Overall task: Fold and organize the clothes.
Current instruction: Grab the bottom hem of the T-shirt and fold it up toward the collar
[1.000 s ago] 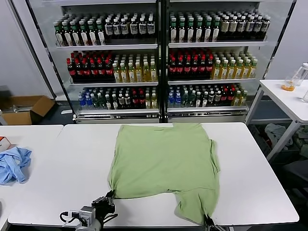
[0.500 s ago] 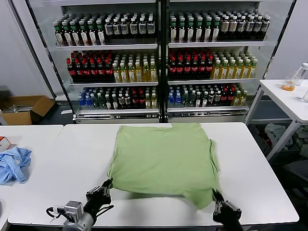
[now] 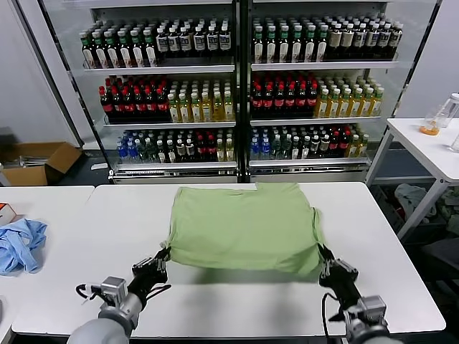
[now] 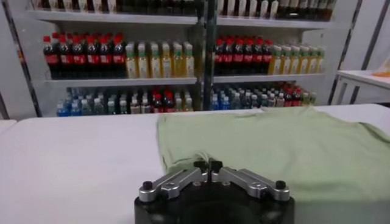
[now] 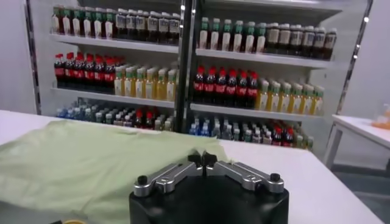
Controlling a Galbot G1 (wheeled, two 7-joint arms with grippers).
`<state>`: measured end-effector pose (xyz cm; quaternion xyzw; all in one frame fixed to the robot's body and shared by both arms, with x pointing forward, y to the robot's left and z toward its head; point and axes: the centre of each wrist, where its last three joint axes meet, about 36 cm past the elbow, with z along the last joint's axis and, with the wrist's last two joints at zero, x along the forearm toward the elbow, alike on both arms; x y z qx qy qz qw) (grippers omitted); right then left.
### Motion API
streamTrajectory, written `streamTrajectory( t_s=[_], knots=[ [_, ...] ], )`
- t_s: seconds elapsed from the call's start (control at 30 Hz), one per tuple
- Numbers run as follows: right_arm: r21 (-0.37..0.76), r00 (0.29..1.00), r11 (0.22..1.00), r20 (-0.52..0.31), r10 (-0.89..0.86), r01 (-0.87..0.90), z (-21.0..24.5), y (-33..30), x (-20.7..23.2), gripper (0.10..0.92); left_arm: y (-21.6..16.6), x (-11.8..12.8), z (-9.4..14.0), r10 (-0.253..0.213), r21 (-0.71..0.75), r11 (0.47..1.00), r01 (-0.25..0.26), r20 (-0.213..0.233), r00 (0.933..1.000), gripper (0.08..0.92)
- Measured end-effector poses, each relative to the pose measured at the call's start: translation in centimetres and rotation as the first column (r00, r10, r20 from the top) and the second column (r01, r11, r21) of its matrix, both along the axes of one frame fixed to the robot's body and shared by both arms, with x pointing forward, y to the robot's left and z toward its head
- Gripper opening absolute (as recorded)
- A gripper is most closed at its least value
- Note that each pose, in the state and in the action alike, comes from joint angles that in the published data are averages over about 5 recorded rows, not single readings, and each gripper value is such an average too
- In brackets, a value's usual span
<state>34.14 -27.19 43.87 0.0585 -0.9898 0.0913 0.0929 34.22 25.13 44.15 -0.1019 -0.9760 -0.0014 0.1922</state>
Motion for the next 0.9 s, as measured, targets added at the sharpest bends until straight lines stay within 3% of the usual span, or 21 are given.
streamTrajectory(
  t_s=[0.67, 0.8, 0.9],
  knots=[
    [-0.113, 1.000, 0.993, -0.003, 0.023, -0.024, -3.0, -0.2, 6.9, 0.110, -0.3, 6.5, -3.2, 0.007, 0.070, 0.998, -0.006, -0.021, 0.9998, 0.102],
    [-0.118, 1.000, 0.992, -0.006, 0.031, -0.031, -3.2, -0.1, 7.0, 0.188, -0.4, 6.9, -3.9, 0.015, 0.079, 0.997, -0.012, -0.038, 0.9992, 0.119],
    [-0.117, 0.999, 0.993, -0.008, 0.034, -0.035, -3.1, -0.2, 6.8, 0.275, -0.4, 7.0, -4.1, 0.024, 0.080, 0.997, -0.020, -0.043, 0.9988, 0.185]
  ],
)
